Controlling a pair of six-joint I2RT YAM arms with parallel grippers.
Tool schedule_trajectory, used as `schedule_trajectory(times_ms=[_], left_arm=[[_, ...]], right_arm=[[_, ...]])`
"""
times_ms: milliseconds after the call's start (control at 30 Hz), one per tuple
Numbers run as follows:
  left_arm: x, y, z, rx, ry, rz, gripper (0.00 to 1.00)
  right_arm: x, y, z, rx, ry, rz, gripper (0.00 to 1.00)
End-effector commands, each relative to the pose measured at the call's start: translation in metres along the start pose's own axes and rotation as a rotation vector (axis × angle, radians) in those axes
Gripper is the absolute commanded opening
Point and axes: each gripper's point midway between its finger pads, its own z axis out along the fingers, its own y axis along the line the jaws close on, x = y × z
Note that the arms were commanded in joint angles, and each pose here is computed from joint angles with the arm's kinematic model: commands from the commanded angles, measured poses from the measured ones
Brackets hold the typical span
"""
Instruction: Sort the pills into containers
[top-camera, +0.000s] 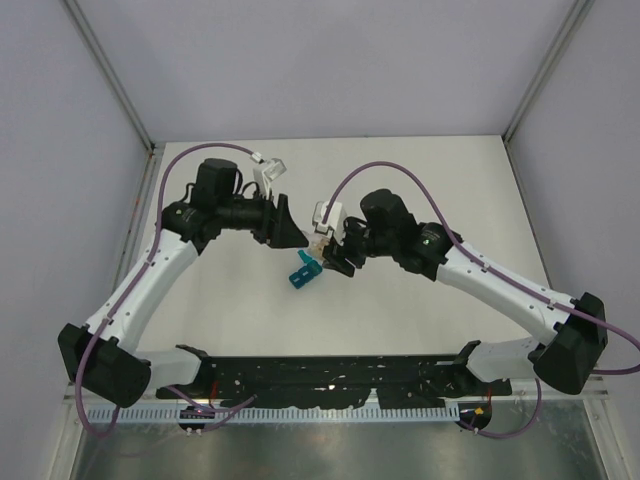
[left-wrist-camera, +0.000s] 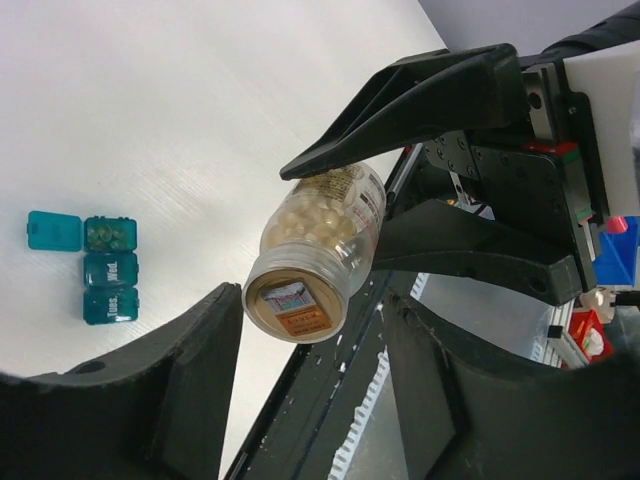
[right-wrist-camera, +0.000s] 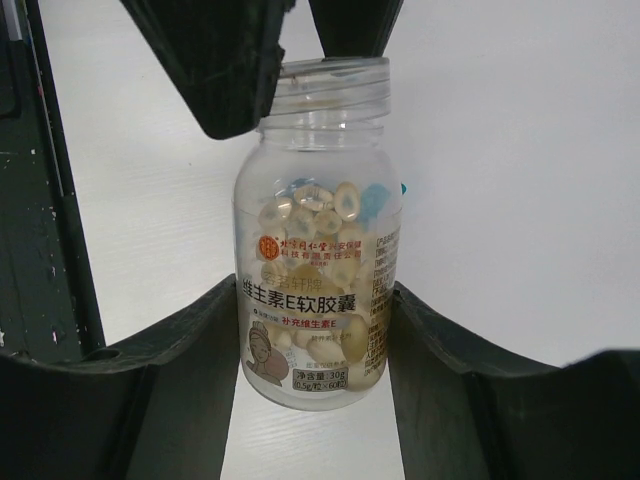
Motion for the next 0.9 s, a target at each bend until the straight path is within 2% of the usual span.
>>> schedule_trajectory(times_ms=[0, 367, 467, 533, 867], left_arm=[[-0.01, -0.01, 0.0, 0.052, -0.014, 0.018, 0.57], [-0.008, -0.005, 0.006, 0.068, 0.005, 0.022, 0.34], [-0.005, -0.008, 0.008, 0.1, 0.02, 0.04, 0.17], [-0.002, -0.007, 0.009, 0.11, 0.033, 0.067, 0.0], [0.018, -0.017, 0.006, 0.149, 0.081, 0.33, 0.0]], right_arm=[[-0.025, -0.006, -0.01, 0.044, -0.084, -0.029, 0.06], [-0.027, 0.001, -0.01, 0.006, -0.096, -0.028, 0.06], [-0.029, 0.005, -0.011, -0.014, -0.104, -0.028, 0.05], [-0.03, 0.009, -0.01, -0.038, -0.109, -0.034, 0.06], [-0.032, 0.035, -0.011, -0.224, -0.136, -0.03, 0.06]])
